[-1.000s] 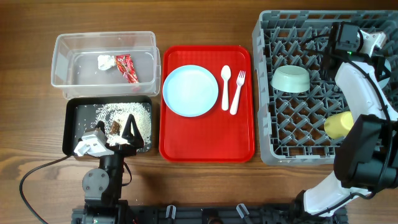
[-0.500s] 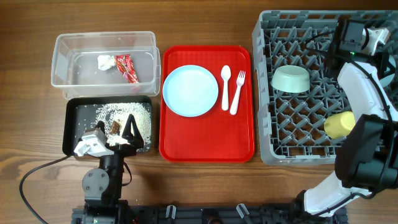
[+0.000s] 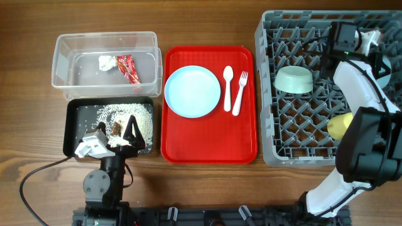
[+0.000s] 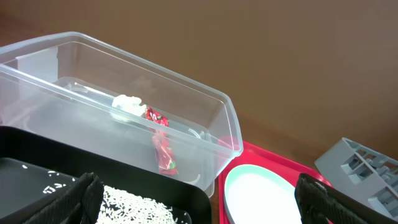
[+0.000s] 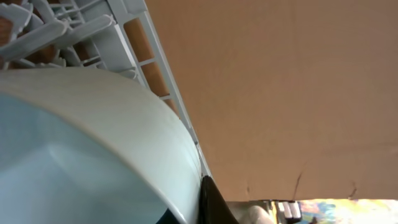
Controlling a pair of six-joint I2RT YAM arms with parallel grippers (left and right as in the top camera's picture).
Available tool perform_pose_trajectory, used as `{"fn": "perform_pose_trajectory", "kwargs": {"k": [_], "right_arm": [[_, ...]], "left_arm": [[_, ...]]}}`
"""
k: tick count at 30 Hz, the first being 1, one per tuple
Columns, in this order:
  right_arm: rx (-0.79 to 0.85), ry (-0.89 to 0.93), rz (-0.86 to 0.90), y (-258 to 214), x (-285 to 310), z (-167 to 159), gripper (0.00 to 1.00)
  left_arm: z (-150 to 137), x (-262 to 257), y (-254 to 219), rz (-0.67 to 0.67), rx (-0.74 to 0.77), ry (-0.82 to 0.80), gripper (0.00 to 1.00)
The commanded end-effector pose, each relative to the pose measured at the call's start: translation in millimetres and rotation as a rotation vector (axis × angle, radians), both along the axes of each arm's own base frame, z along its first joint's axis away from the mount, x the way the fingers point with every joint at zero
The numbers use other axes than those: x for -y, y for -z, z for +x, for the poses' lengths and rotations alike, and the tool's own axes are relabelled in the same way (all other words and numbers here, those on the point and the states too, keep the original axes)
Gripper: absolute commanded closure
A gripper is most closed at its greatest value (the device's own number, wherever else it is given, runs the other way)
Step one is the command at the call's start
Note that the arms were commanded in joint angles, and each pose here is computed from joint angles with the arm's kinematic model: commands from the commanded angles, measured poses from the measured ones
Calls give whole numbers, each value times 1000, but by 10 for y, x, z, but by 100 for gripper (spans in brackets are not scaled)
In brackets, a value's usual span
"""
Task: Sort waste into correct bins and load items into the dishwasher rack
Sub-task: 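Carry the small blue bowl into the rack's upper right area, then release the blue bowl in the rack and withdraw the right gripper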
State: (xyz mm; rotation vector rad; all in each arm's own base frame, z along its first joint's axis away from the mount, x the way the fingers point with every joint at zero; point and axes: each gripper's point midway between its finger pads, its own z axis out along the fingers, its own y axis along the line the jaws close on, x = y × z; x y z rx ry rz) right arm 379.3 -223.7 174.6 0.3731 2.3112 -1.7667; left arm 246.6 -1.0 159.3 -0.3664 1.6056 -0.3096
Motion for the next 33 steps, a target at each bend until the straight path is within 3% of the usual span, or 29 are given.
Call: {"fn": "perform_pose_trajectory", "kwargs": {"k": [1, 2, 4, 5, 12, 18, 22, 28, 33], "right_arm": [[-28, -60, 29, 154, -192, 129, 66], [-21, -70, 31, 152, -230, 153, 50], [14, -85, 40, 110, -295, 184, 37], [35, -103, 60, 88, -336, 209, 36], [270, -314, 215, -556, -793, 353, 31], [379, -573, 198, -1410, -1493, 238, 31], [438, -738, 233, -1698, -2095, 84, 28], [453, -919, 376, -1676, -2846, -179, 24], [402, -1061, 708, -1369, -3421, -392, 24]], "left_arm": [[-2, -25, 7, -9, 0, -12, 0], [-2, -25, 6, -9, 1, -12, 0], [-2, -25, 7, -9, 0, -12, 0], [-2, -25, 7, -9, 0, -12, 0], [-2, -25, 7, -9, 0, -12, 0], [-2, -25, 7, -9, 0, -12, 0], [-2, -25, 7, -9, 0, -12, 0], [-2, -25, 7, -9, 0, -12, 0], [-2, -25, 7, -9, 0, -12, 0]]}}
